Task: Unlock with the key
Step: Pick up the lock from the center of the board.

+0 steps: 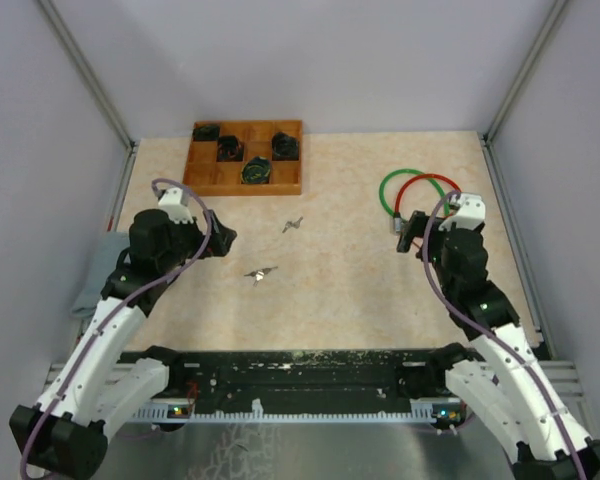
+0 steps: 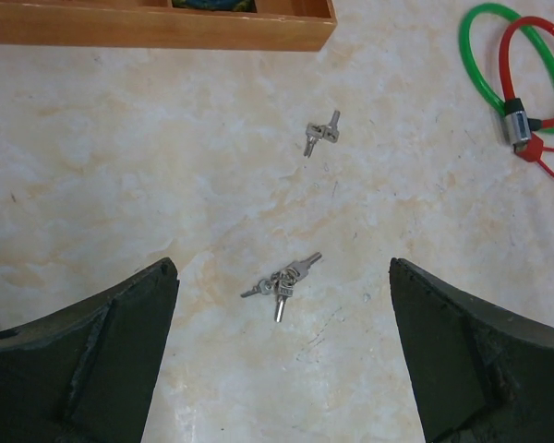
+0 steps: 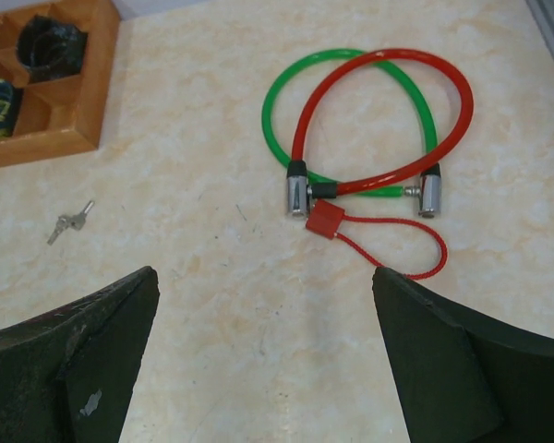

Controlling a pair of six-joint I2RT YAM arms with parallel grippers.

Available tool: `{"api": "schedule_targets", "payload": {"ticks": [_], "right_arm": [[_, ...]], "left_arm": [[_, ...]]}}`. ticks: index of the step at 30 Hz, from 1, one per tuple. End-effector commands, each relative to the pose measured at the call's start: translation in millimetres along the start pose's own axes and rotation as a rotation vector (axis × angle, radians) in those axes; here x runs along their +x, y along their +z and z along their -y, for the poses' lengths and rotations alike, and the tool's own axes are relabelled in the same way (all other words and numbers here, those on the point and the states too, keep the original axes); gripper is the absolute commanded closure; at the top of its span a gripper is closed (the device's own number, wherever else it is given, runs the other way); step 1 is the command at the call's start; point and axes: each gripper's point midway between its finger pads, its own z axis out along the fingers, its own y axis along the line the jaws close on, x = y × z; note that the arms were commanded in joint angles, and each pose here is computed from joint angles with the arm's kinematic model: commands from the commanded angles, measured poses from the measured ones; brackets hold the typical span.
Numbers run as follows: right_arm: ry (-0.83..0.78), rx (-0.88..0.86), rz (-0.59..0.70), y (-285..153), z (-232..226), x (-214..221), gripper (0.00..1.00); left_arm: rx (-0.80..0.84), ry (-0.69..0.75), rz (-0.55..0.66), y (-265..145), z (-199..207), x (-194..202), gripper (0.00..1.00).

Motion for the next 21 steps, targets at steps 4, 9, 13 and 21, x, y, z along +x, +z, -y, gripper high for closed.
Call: {"api": "schedule_targets", "payload": {"ticks": [4,9,13,21], "right_arm": [[0.158,0.046,-0.105,42.8,2.5,13.7,0.01],[0.232,0.124,-0.154,78.5,25.8,32.2,0.04],[0.184,0.188,-0.184,106.7,36.7,36.5,0.07],[0.098,0.209,-0.275,174.5,35.0,44.7,0.18]], "left_arm": [[0.096,0.101,-0.071,9.3,18.0,-7.9,0.0],[0.113,0.123,-0.094,16.5,16.5,2.4,0.0],[0.09,0.134,-0.1,15.9,9.1,11.2,0.0],[0.058,0.138,-0.09,14.5,2.7,11.7,0.0]]}}
